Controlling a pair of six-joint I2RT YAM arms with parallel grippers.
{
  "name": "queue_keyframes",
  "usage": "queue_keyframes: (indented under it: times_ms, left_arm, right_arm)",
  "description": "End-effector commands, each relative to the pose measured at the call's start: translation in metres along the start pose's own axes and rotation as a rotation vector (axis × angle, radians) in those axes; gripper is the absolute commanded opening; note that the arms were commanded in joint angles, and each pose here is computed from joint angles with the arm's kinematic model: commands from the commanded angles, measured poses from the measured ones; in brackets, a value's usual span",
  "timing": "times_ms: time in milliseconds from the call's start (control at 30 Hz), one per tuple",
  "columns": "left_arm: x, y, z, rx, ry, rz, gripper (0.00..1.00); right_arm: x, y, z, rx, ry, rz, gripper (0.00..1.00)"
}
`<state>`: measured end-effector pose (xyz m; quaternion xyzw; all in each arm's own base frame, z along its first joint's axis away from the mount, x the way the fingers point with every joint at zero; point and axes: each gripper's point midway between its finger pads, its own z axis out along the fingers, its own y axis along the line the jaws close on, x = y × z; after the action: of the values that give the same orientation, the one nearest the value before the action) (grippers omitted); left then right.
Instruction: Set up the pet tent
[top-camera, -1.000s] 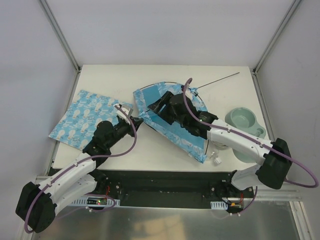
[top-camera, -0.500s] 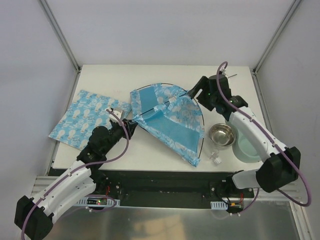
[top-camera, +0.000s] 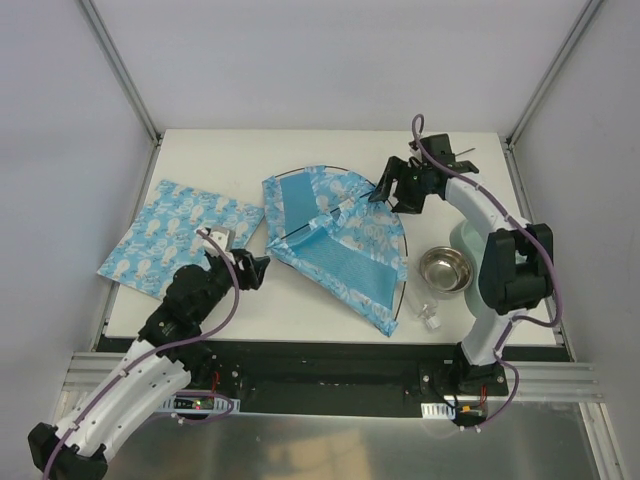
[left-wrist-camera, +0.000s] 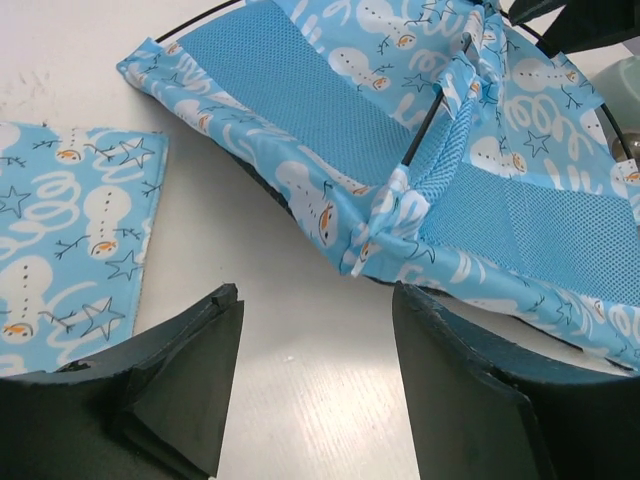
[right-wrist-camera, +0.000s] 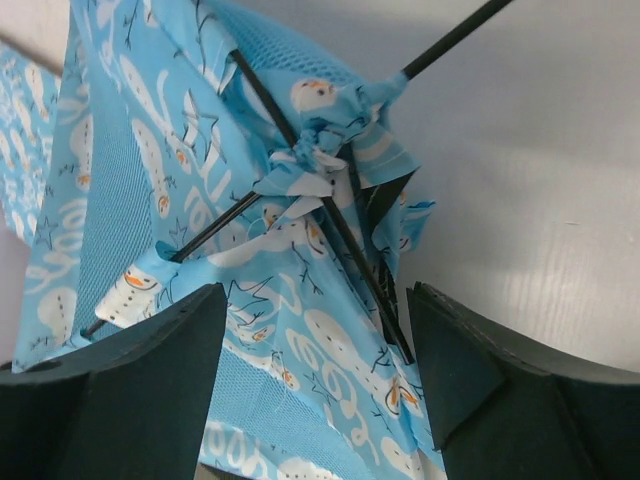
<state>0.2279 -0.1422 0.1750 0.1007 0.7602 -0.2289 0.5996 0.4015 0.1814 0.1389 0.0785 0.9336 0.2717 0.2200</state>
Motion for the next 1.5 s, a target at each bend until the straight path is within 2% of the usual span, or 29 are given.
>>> queue_keyframes:
  times_ms: [0,167,300,433,567,667,833,1133,1300,1367,1467]
  left_arm:
    - [-0.017,0.004,-0.019,-0.035,-0.026,-0.007,0.63]
    - [-0.041,0.014,-0.037,-0.096,-0.084,0.028,0.68]
    - [-0.067,0.015,-0.045,-0.113,-0.136,0.072,0.72]
    - [-0.085,0.012,-0.044,-0.113,-0.139,0.119,0.75]
    - [-0.101,0.007,-0.042,-0.106,-0.14,0.139,0.78]
    - [-0.111,0.005,-0.04,-0.112,-0.146,0.132,0.85]
    - [-0.123,0.005,-0.038,-0.134,-0.154,0.086,0.96]
    - [-0.133,-0.004,-0.034,-0.105,-0.159,0.032,0.99]
    - [-0.138,-0.005,-0.035,-0.106,-0.17,0.024,0.99]
    - [-0.141,-0.005,-0.036,-0.109,-0.18,0.022,0.99]
    - [-0.146,-0.008,-0.038,-0.091,-0.187,0.051,0.99]
  right_arm:
    - [0.002,0.029,-0.01,-0.169,0.067,-0.106,0.77]
    - [0.005,0.042,-0.008,-0.258,0.107,-0.14,0.54]
    - [0.005,0.042,-0.008,-0.267,0.121,-0.156,0.35]
    - [0.001,0.044,-0.008,-0.266,0.121,-0.17,0.18]
    - [-0.002,0.052,-0.01,-0.29,0.12,-0.181,0.07]
    - [-0.006,0.059,-0.016,-0.314,0.11,-0.204,0.05]
    - [-0.004,0.052,-0.004,-0.253,0.128,-0.23,0.15]
    - [0.011,0.039,0.032,-0.211,0.191,-0.227,0.22]
    - [0.012,0.049,0.031,-0.243,0.187,-0.235,0.11]
    - [0.01,0.051,0.029,-0.247,0.18,-0.233,0.01]
    - [0.006,0.058,0.022,-0.254,0.155,-0.232,0.0]
